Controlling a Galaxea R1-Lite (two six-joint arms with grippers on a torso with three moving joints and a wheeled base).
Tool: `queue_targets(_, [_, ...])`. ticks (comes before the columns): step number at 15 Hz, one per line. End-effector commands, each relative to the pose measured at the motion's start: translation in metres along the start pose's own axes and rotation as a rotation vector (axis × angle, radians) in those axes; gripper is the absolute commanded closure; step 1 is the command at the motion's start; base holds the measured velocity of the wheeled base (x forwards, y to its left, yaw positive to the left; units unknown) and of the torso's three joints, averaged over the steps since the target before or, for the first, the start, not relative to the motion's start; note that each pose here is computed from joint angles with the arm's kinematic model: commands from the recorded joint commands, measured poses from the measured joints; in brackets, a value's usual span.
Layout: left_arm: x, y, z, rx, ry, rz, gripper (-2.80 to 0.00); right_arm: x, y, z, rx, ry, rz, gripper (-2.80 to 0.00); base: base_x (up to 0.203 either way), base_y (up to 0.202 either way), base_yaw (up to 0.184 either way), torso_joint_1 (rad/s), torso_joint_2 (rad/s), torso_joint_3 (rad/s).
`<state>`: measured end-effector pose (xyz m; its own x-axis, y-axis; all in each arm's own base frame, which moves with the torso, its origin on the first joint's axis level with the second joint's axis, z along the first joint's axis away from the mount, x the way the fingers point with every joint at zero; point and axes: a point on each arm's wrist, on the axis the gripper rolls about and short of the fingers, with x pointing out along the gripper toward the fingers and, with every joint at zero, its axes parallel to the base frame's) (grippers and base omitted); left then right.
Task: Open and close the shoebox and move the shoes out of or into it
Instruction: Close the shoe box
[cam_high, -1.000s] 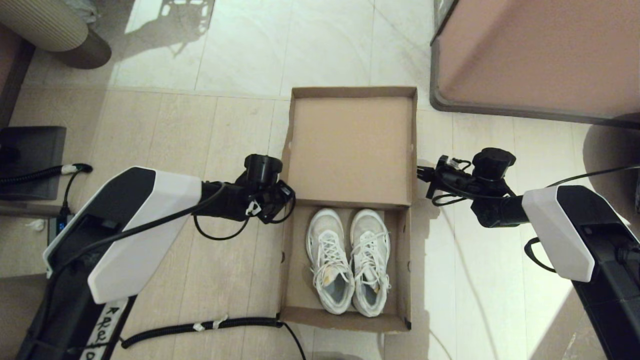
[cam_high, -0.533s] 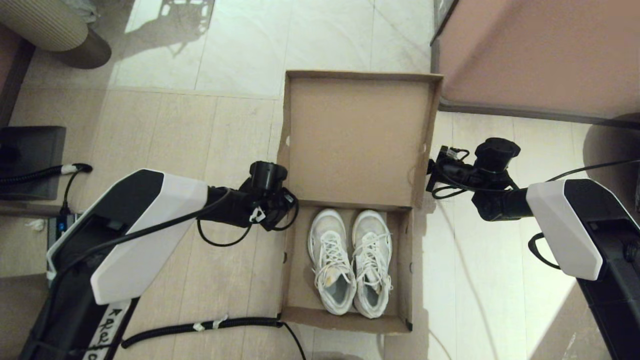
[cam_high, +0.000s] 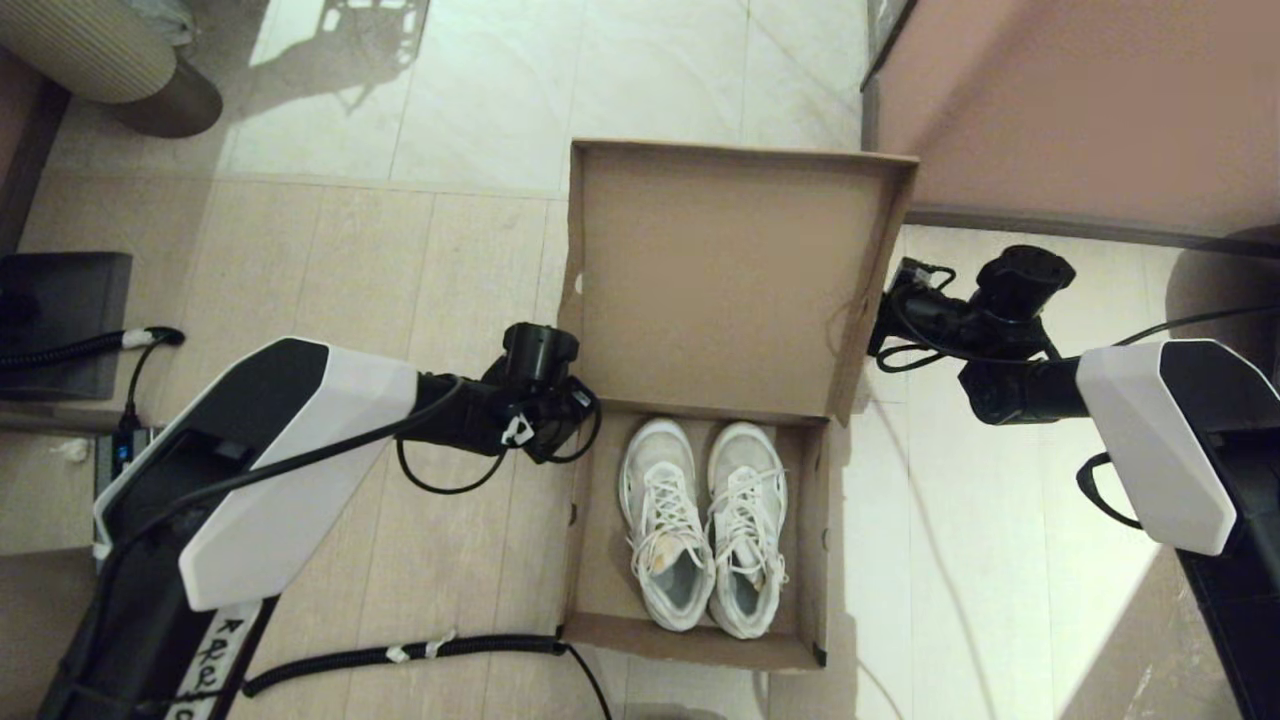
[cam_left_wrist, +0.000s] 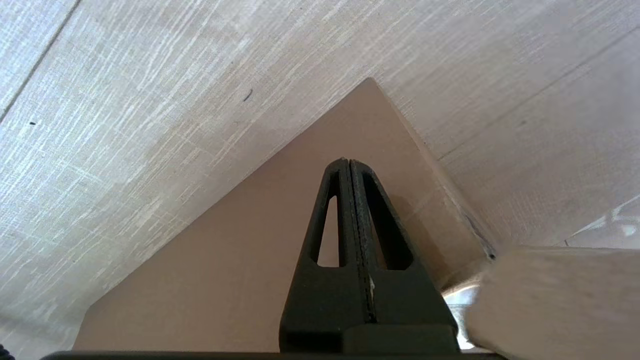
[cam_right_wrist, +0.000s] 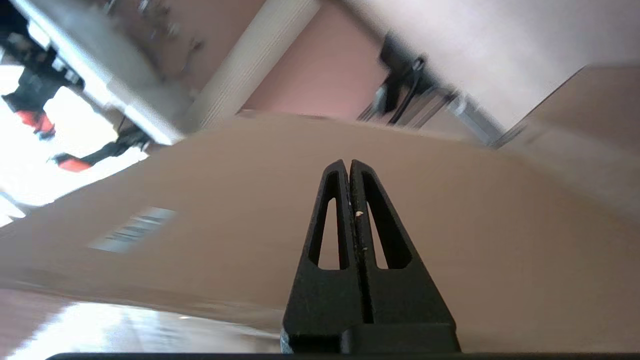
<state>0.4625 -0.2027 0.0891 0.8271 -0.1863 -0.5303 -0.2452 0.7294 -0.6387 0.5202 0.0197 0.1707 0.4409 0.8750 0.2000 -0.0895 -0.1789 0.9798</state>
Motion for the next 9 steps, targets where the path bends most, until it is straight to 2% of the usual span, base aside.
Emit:
queue_targets(1, [-0.003,-0.002,0.002,-0.007,-0.012,-0.003,0.00,-0.003,0.020,-0.005,0.017,0.037,0.022,0.00,0.000,0.000,0.000,0.000,0.00,0.000])
queue_targets(5, [-0.019,-0.014,0.015,-0.013,-0.063,-0.016,0.00,-0.011,0.041,-0.016,0.020,0.160,0.043,0.00,0.000,0.000,0.000,0.000,0.00,0.000])
queue_targets(9, [-0.048,-0.026,0.029,-0.021,-0.086,-0.047,0.00,-0.014,0.048,-0.022,0.047,0.232,0.027,0.00,0.000,0.000,0.000,0.000,0.00,0.000])
